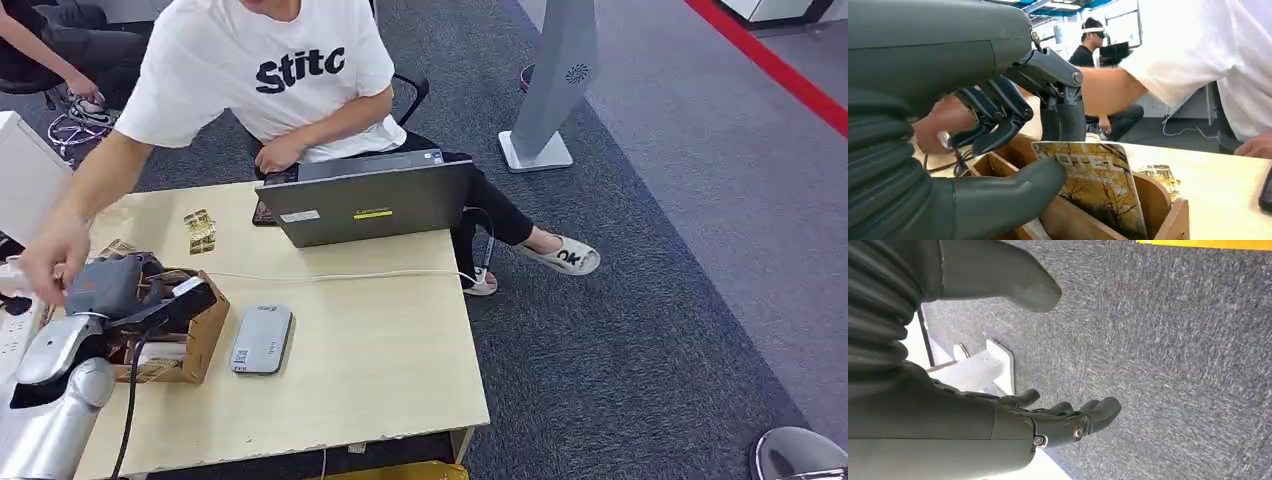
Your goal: Pass the card to the sensor for recognition and then transmit it.
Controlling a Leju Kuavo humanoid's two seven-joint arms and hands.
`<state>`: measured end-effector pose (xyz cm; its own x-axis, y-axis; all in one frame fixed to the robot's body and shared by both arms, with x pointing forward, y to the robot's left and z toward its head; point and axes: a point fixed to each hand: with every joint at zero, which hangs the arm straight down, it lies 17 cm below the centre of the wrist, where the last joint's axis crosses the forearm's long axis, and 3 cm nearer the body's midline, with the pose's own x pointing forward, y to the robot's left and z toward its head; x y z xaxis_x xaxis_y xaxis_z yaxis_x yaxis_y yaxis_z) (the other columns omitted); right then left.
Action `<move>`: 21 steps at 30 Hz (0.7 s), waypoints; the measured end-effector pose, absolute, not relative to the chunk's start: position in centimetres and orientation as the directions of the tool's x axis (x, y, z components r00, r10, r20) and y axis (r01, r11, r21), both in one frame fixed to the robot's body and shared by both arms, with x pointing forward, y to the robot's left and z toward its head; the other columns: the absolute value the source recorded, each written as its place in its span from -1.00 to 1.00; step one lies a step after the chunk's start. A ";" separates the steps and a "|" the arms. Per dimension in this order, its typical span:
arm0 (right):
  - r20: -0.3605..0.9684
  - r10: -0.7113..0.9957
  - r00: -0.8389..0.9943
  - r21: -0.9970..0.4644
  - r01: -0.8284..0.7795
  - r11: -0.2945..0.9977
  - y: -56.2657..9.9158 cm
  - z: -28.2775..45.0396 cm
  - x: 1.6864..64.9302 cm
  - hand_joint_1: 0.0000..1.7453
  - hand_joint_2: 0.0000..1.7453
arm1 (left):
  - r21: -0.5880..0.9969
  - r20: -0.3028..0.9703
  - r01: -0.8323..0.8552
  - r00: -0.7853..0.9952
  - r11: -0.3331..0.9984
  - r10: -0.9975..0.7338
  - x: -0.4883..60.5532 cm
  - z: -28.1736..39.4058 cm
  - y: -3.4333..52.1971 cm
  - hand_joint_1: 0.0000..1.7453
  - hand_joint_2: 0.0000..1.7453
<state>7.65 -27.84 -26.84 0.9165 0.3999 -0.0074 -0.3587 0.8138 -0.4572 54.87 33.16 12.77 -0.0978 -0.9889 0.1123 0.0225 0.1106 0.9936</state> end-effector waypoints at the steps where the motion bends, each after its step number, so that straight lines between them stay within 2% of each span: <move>1: -0.007 0.403 0.915 -0.458 -0.361 0.812 -27.8 -26.8 7.7 -1.00 1.00 | 0.994 0.111 0.020 -0.099 0.109 -0.989 54.9 12.9 33.2 1.00 1.00; 14: -0.007 0.425 0.905 -0.462 -0.380 0.801 -27.9 -26.8 7.8 -1.00 1.00 | 0.984 0.106 -0.134 -0.109 0.121 -0.988 56.6 19.7 33.3 1.00 1.00; 21: -0.008 0.441 0.898 -0.466 -0.393 0.792 -27.9 -26.8 7.9 -1.00 1.00 | 0.933 0.155 -0.315 -0.079 0.172 -0.985 59.1 30.2 35.6 1.00 1.00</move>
